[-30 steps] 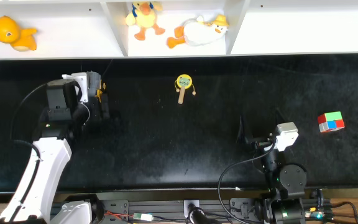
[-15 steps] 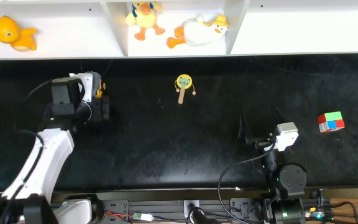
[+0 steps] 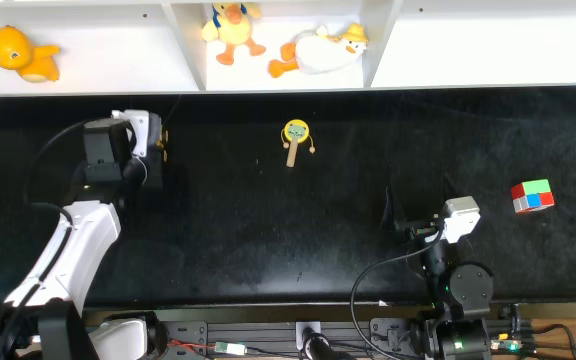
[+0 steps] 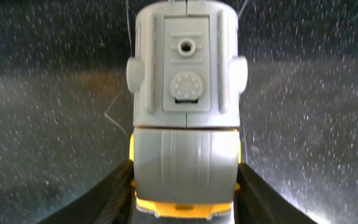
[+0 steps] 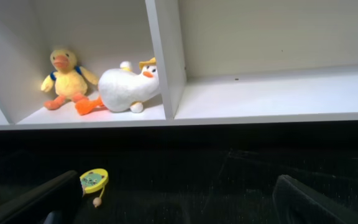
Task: Store Toys
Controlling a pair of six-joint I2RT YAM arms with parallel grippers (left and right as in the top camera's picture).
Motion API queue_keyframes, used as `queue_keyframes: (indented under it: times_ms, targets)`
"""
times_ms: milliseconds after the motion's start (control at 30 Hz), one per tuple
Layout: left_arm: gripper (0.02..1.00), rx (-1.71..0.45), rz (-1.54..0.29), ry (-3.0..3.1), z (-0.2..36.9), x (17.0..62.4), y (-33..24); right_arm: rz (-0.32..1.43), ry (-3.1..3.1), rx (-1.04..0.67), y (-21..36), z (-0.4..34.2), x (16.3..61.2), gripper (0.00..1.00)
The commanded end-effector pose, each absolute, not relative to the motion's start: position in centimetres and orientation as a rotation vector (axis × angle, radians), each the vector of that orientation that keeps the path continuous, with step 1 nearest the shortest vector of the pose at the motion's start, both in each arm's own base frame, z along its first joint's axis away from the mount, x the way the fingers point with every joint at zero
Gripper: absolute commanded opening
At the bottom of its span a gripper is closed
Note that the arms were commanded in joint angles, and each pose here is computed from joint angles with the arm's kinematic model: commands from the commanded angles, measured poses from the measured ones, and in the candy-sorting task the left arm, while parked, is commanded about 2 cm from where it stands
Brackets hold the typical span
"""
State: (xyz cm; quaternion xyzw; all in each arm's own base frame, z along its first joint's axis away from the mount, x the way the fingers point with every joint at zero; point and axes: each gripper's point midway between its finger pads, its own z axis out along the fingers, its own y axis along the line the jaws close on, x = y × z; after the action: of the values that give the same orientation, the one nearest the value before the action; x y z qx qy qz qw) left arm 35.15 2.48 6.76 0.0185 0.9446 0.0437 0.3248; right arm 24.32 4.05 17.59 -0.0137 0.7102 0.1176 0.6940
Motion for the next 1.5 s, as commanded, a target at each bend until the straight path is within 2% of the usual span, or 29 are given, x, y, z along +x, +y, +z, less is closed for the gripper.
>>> queue_keyframes:
  times_ms: [33,500,700,867,1167,1500]
  targets:
    - [0.386,0.048,0.12,2.474,6.9,35.4,2.4,0.276,1.585,-0.036,4.3,17.3,24.3,0.996]
    - [0.36,0.018,0.113,2.435,10.6,32.7,2.3,0.276,1.585,-0.037,4.3,17.3,24.3,0.996]
    - [0.36,-0.031,0.092,2.338,13.7,32.3,2.3,0.276,1.585,-0.037,4.3,17.3,24.3,0.996]
    - [0.36,-0.06,0.007,2.279,15.4,34.2,2.3,0.276,1.585,-0.036,4.3,17.3,24.3,0.996]
    - [0.36,-0.048,0.005,2.249,19.2,39.3,2.5,0.276,1.585,-0.037,4.3,17.3,24.3,0.998]
    - [0.356,-0.026,-0.007,2.313,18.8,45.4,2.1,0.276,1.585,-0.037,4.3,17.3,24.3,0.996]
